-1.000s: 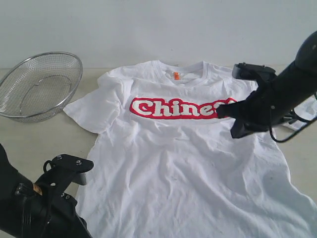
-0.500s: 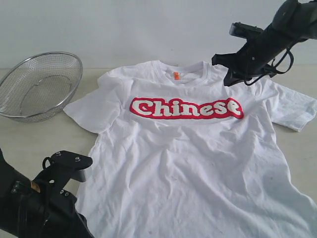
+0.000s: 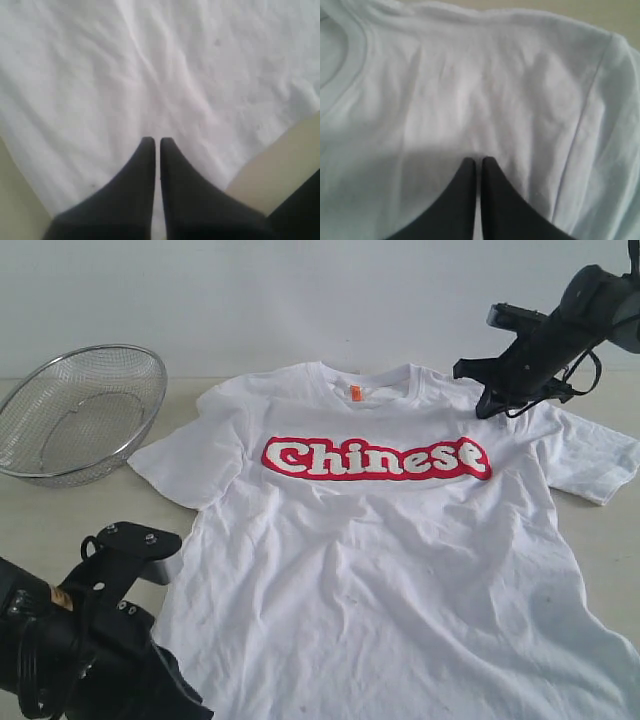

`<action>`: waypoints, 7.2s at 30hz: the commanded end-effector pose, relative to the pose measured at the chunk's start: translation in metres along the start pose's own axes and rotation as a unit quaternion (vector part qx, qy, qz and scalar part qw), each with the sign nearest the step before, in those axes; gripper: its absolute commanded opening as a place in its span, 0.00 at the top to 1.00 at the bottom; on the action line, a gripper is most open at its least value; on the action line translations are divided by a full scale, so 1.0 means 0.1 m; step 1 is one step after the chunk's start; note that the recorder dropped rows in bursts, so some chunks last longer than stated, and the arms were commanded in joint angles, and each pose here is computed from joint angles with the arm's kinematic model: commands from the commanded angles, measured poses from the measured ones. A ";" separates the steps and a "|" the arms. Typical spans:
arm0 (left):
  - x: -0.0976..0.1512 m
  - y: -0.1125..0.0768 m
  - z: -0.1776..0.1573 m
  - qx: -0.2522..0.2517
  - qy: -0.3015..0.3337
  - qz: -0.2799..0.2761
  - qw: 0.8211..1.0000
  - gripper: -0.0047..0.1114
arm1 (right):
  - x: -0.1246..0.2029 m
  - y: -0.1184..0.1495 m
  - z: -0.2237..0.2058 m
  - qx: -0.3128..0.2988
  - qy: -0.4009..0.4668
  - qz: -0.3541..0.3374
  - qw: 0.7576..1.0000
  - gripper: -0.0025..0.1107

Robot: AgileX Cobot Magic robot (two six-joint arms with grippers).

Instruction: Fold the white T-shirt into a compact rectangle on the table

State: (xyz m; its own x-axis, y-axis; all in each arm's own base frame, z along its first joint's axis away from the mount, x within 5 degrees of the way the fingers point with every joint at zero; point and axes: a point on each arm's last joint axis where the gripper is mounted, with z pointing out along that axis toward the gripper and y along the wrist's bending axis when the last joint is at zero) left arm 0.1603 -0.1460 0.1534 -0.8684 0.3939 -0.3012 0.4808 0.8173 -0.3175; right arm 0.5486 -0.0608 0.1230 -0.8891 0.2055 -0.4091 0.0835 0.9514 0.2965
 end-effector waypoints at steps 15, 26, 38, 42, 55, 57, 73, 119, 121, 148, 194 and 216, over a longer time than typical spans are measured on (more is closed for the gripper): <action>-0.08 -0.12 -0.34 0.017 -0.082 0.024 0.996 0.92 | 0.00 -0.34 0.07 0.058 -0.017 -0.004 0.998 0.98; -0.08 -0.12 -0.35 0.017 -0.085 0.024 0.996 0.92 | 0.02 -0.59 0.06 0.104 -0.013 0.000 0.994 0.98; -0.08 -0.12 -0.35 0.017 -0.087 0.024 0.996 0.92 | -0.09 -0.51 -0.06 0.019 -0.033 0.024 0.999 0.98; -0.08 -0.12 -0.35 0.017 -0.087 0.024 0.996 0.92 | -0.21 -0.25 -0.22 -0.058 -0.049 0.009 0.997 0.98; -0.11 -0.08 -0.45 -0.018 -0.120 0.035 0.992 0.92 | -0.10 1.36 -0.27 -0.165 -0.029 -0.167 0.972 0.98; -0.10 -0.05 -0.50 -0.037 -0.126 0.035 0.991 0.92 | -0.02 1.60 -0.23 -0.175 -0.020 -0.189 0.966 0.98; -0.38 0.26 -0.82 -0.131 -0.296 -0.019 0.946 0.92 | 0.18 2.32 -0.16 -0.225 -0.046 -0.209 0.951 0.98; -3.19 1.89 0.90 -0.209 -0.072 0.033 0.975 0.92 | -0.23 1.01 -0.69 -0.190 -0.034 -0.175 0.966 0.98; -3.18 1.91 0.94 -0.213 -0.070 0.034 0.974 0.92 | -0.23 1.03 -0.68 -0.191 -0.034 -0.176 0.965 0.98; -3.24 2.09 0.86 -0.316 -0.068 0.037 0.946 0.92 | -0.23 1.05 -0.69 -0.201 -0.037 -0.176 0.963 0.98; -3.04 2.04 0.81 -0.328 0.053 0.015 0.943 0.92 | -0.20 1.05 -0.59 -0.222 -0.031 -0.162 0.961 0.98; -3.41 1.60 -0.13 -0.268 -0.129 -0.040 0.954 0.92 | -0.23 1.02 -0.63 -0.235 -0.026 -0.102 0.966 0.98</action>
State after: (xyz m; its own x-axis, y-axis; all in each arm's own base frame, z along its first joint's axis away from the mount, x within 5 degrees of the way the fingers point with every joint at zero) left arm 0.5385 -0.1435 0.1964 -0.7991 0.2974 -0.5226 0.2368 0.9545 0.1811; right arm 0.5498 0.0226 0.2103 -0.8424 0.0242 -0.5383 -0.3299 0.7667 0.5508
